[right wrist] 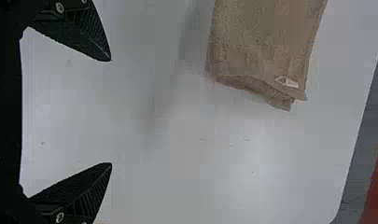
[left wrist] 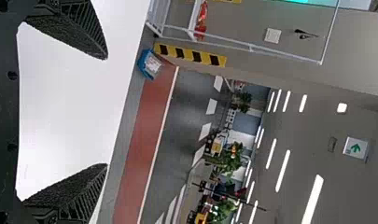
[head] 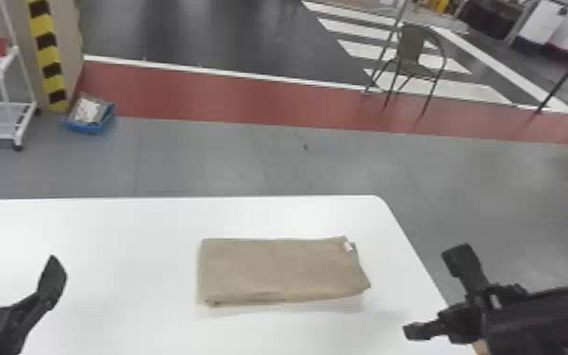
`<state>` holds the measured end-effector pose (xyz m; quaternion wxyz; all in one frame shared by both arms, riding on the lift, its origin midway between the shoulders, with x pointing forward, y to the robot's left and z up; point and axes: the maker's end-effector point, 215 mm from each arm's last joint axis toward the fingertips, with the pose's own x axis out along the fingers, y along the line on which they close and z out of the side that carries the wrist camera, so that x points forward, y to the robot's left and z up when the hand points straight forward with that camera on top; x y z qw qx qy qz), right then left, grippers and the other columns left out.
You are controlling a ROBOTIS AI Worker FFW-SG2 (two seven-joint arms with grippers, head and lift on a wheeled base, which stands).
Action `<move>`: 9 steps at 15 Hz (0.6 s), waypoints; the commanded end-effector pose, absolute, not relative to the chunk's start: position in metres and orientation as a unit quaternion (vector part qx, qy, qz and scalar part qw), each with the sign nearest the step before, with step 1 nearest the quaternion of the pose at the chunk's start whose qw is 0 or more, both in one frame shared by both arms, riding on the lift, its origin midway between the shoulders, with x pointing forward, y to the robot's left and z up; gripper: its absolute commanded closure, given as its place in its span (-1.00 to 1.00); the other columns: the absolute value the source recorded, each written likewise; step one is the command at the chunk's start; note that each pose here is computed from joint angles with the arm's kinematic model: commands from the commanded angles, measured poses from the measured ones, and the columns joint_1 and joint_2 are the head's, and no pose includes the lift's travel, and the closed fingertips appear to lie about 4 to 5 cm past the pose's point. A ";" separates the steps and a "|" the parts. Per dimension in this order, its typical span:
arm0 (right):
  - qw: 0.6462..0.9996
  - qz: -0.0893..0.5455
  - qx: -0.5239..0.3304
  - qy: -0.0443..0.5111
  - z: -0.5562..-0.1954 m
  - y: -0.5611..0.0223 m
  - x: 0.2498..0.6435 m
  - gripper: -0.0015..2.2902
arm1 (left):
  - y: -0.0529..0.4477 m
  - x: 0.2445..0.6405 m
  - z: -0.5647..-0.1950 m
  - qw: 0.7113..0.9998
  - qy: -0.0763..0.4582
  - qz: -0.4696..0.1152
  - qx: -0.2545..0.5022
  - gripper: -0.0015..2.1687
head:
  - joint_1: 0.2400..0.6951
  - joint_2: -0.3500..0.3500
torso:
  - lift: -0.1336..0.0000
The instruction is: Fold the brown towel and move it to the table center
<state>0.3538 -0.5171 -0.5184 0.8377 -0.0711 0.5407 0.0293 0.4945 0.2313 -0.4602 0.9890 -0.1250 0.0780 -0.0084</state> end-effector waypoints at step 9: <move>0.831 -0.041 0.158 0.531 -0.500 -0.485 0.409 -0.92 | 0.222 0.494 -0.466 0.987 0.092 -0.041 -0.121 -0.95 | 1.00 -0.92 | 1.00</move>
